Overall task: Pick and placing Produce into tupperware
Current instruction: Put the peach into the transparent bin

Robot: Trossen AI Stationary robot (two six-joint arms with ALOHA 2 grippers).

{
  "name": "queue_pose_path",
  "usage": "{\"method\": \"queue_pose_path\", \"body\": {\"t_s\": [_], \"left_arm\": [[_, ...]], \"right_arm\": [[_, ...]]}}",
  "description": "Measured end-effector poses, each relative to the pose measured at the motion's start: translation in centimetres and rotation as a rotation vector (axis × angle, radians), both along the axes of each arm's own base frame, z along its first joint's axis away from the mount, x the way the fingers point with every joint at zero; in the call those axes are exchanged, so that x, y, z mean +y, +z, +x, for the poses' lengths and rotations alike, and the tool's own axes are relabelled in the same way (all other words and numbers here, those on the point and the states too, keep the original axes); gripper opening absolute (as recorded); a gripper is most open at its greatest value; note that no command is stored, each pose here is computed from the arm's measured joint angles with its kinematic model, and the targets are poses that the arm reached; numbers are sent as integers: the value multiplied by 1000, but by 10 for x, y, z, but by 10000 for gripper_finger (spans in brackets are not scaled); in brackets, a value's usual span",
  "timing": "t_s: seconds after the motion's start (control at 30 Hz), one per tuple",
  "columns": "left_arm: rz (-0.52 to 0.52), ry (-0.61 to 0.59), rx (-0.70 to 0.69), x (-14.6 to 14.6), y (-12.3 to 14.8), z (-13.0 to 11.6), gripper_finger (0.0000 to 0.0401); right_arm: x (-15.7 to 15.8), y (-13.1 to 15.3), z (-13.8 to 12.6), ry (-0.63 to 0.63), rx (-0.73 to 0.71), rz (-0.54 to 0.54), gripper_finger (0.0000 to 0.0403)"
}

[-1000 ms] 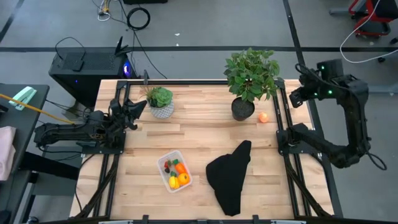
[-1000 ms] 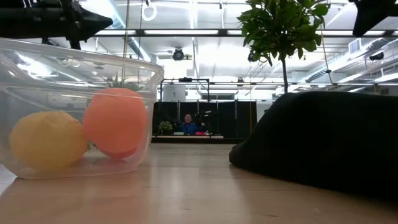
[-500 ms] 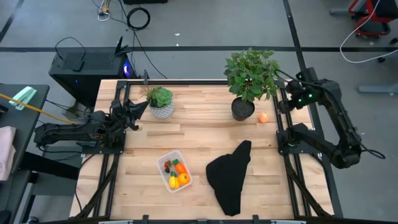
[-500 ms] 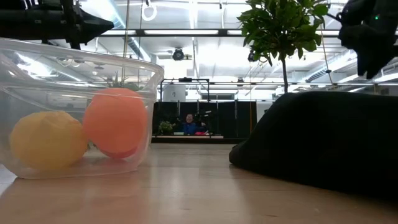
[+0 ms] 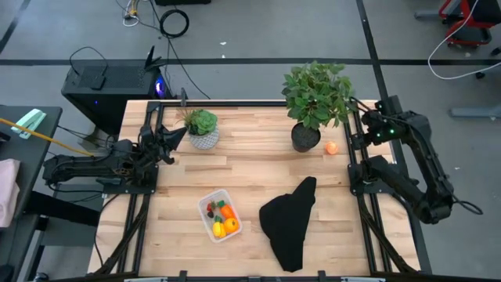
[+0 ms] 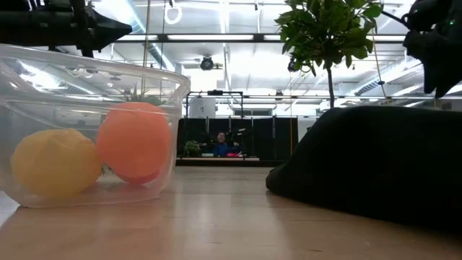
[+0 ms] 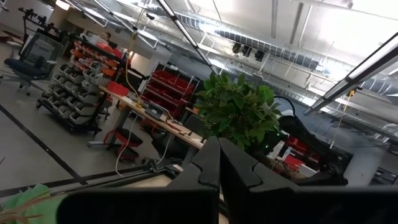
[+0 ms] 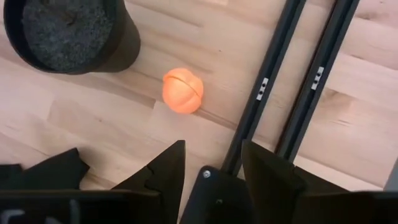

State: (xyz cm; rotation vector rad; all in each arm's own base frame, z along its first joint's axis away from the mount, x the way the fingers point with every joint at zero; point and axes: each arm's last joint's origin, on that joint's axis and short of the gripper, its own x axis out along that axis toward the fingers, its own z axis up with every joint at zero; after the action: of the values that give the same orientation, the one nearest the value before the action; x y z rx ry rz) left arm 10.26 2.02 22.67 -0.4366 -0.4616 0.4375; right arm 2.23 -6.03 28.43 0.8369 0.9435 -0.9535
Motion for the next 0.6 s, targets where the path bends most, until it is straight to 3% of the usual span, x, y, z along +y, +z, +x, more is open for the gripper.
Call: {"method": "queue_pose_path", "body": {"t_s": [0.33, 0.5, 0.6], "left_arm": [[0, 0, 0, 0, 0, 0, 15], [0, 0, -1, 0, 0, 0, 5], [0, 0, -1, 0, 0, 0, 12]], "right_arm": [[17, 3, -4, -14, -55, -64, 164], [27, 4, -2, 105, -183, -64, 164], [27, 5, -1, 158, -188, -69, 164]]}}
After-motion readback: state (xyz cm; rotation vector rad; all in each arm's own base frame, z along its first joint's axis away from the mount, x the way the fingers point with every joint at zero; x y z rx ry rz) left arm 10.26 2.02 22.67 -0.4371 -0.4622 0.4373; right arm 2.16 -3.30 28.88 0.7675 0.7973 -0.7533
